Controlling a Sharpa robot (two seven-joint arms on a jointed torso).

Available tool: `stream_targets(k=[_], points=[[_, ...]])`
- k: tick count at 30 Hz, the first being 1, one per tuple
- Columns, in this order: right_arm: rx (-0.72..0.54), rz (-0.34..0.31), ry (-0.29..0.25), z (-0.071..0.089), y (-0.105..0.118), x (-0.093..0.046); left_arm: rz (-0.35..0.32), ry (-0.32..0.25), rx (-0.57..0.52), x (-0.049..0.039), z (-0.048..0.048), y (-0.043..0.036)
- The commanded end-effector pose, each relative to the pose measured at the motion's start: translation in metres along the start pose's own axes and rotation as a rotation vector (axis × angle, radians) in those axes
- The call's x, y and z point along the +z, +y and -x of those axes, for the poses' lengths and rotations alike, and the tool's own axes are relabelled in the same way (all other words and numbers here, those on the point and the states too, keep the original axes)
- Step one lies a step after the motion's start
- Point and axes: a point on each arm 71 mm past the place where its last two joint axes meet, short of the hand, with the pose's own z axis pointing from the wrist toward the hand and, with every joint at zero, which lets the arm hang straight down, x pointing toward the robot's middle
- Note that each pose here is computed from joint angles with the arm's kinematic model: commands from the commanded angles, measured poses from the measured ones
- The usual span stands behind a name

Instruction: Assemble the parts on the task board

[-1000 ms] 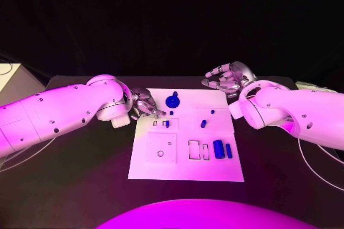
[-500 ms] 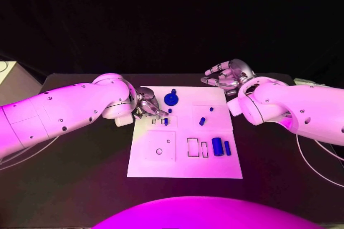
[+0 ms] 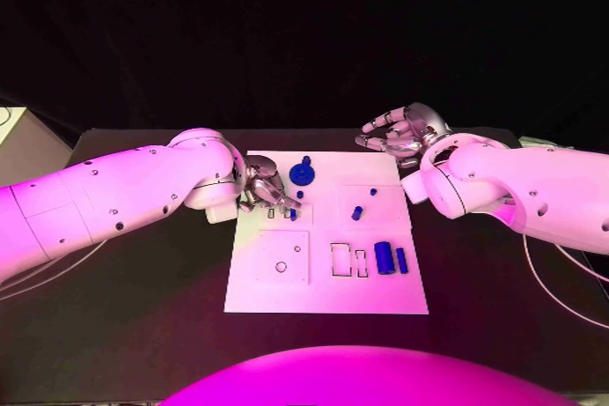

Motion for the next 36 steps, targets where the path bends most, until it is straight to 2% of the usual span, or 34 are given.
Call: stream_targets(k=[1,20,36], points=[[-0.008,0.004,0.018,-0.002,0.001,0.000,0.000,0.028,0.018,0.0011,-0.0011,-0.0018],[-0.012,0.000,0.025,-0.003,0.001,0.001,0.005,0.040,0.024,0.0070,-0.0012,-0.0049],[-0.015,-0.004,0.030,-0.004,0.001,0.001,0.017,0.045,0.023,0.0114,0.0005,-0.0029]])
